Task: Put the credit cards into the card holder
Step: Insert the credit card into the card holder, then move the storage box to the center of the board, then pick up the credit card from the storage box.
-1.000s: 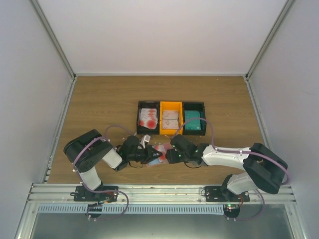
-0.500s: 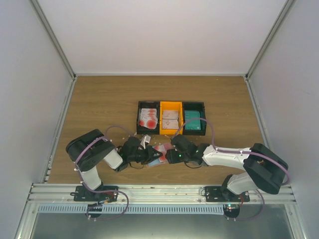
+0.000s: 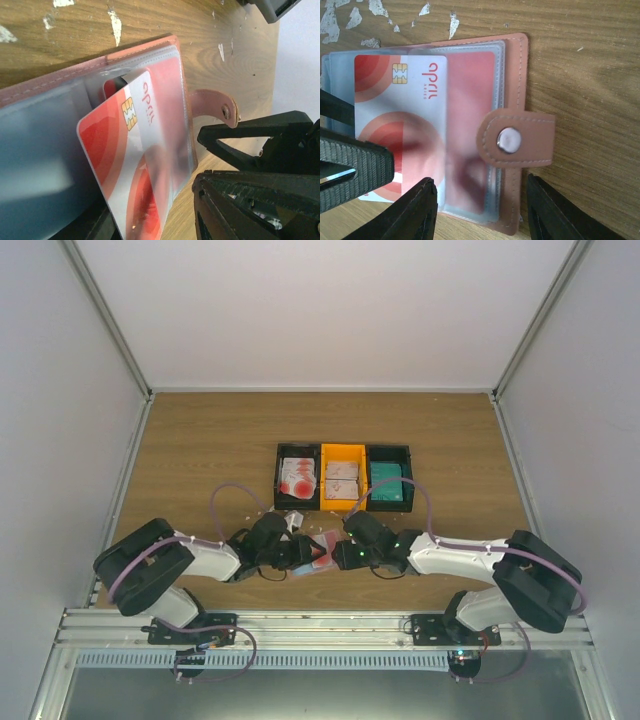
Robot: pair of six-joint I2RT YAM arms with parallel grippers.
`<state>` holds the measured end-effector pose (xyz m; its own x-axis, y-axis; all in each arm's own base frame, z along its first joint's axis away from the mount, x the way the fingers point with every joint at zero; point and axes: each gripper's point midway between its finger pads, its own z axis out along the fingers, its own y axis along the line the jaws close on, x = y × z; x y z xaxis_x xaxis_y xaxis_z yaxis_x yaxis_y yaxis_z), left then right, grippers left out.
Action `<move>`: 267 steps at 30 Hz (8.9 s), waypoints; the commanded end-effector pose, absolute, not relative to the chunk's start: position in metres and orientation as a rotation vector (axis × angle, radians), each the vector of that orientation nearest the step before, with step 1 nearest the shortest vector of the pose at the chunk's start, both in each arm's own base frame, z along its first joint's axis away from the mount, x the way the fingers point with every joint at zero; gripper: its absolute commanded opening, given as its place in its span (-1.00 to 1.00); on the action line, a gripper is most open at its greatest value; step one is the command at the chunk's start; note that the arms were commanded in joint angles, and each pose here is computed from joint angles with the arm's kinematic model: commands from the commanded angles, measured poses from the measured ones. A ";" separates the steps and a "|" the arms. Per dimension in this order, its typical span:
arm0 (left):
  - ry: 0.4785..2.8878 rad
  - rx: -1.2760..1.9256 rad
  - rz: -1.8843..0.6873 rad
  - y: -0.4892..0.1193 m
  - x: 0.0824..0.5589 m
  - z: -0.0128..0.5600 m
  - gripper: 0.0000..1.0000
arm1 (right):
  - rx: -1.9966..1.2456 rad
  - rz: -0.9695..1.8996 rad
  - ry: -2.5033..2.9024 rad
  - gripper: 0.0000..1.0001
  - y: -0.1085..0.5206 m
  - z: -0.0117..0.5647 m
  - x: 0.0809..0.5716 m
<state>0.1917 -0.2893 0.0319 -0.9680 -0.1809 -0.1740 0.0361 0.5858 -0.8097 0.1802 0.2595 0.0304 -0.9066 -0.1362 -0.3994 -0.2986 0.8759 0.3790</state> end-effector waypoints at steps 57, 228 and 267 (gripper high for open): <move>2.762 -0.086 -0.952 -0.231 0.164 0.014 0.23 | -0.510 0.444 2.737 -0.28 0.256 0.000 0.177; 2.505 -0.233 -0.788 -0.160 0.315 0.076 0.23 | -0.420 0.337 2.661 -0.17 0.179 0.095 0.358; 2.497 -0.291 -0.684 -0.148 0.370 0.063 0.10 | -1.476 0.320 2.464 0.01 0.298 0.064 0.389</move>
